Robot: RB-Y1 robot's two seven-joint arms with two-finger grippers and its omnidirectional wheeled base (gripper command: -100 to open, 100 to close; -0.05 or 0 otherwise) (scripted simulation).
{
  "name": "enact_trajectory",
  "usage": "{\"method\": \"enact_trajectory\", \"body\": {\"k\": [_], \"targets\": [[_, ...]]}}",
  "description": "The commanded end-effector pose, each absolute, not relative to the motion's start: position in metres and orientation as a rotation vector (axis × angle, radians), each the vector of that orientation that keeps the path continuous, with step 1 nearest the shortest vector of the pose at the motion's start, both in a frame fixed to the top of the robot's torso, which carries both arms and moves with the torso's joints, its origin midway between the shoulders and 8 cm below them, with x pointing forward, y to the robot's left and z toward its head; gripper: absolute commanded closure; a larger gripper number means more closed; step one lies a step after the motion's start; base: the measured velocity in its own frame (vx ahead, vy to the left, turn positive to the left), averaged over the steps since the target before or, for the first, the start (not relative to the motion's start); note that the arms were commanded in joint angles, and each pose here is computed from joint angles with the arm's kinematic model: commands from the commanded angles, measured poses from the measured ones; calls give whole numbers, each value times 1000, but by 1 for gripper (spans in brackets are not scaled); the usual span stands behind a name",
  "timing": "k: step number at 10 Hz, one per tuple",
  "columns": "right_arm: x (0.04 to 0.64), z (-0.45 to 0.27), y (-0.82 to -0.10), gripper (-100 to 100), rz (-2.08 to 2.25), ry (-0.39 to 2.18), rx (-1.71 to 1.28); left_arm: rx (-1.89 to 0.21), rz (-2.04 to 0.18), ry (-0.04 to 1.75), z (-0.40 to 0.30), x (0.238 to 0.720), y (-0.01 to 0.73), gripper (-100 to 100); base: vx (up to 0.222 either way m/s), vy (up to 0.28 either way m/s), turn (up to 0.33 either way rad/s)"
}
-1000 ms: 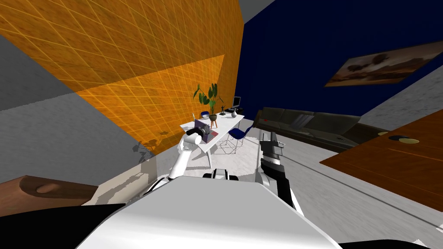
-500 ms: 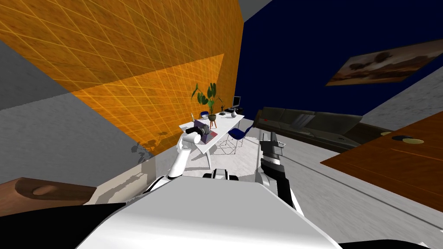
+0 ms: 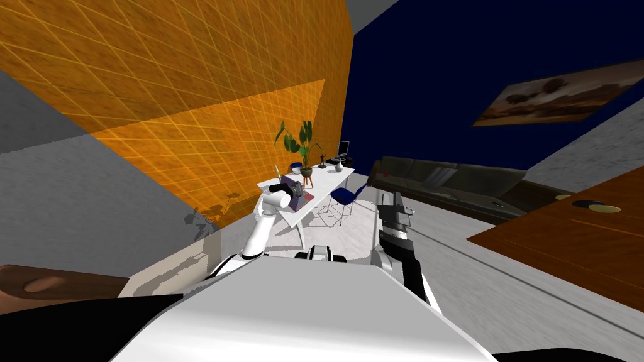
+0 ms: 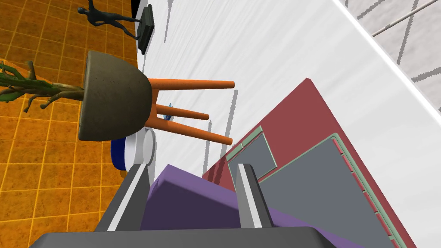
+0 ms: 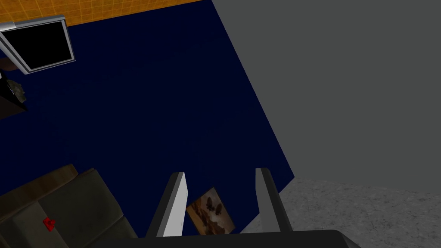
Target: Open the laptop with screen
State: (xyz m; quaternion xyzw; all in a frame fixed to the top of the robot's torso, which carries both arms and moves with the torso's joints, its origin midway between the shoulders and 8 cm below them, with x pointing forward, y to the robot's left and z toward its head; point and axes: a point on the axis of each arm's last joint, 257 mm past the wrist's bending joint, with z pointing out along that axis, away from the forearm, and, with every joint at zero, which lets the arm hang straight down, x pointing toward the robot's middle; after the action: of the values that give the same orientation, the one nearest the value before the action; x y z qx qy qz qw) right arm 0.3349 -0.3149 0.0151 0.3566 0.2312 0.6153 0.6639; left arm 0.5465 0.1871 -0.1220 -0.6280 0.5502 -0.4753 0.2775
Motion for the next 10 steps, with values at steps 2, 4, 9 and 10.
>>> {"method": "enact_trajectory", "body": {"k": [2, 4, 9, 10], "targets": [[335, 15, -315, 0, 1390, 522, 806, -1721, -1181, 1537, -137, 534, 195, 100, 61, -39, -15], [335, 15, -315, 0, 1390, 522, 806, -1736, -1135, 1561, -142, 528, 200, 100, 58, -36, -19], [335, 15, -315, 0, 1390, 522, 806, -1781, -1017, 1619, -157, 512, 211, 100, 58, -39, -11], [335, 15, -315, 0, 1390, 522, 806, -1783, -984, 1631, -158, 508, 215, 100, 51, -38, -22]]}}
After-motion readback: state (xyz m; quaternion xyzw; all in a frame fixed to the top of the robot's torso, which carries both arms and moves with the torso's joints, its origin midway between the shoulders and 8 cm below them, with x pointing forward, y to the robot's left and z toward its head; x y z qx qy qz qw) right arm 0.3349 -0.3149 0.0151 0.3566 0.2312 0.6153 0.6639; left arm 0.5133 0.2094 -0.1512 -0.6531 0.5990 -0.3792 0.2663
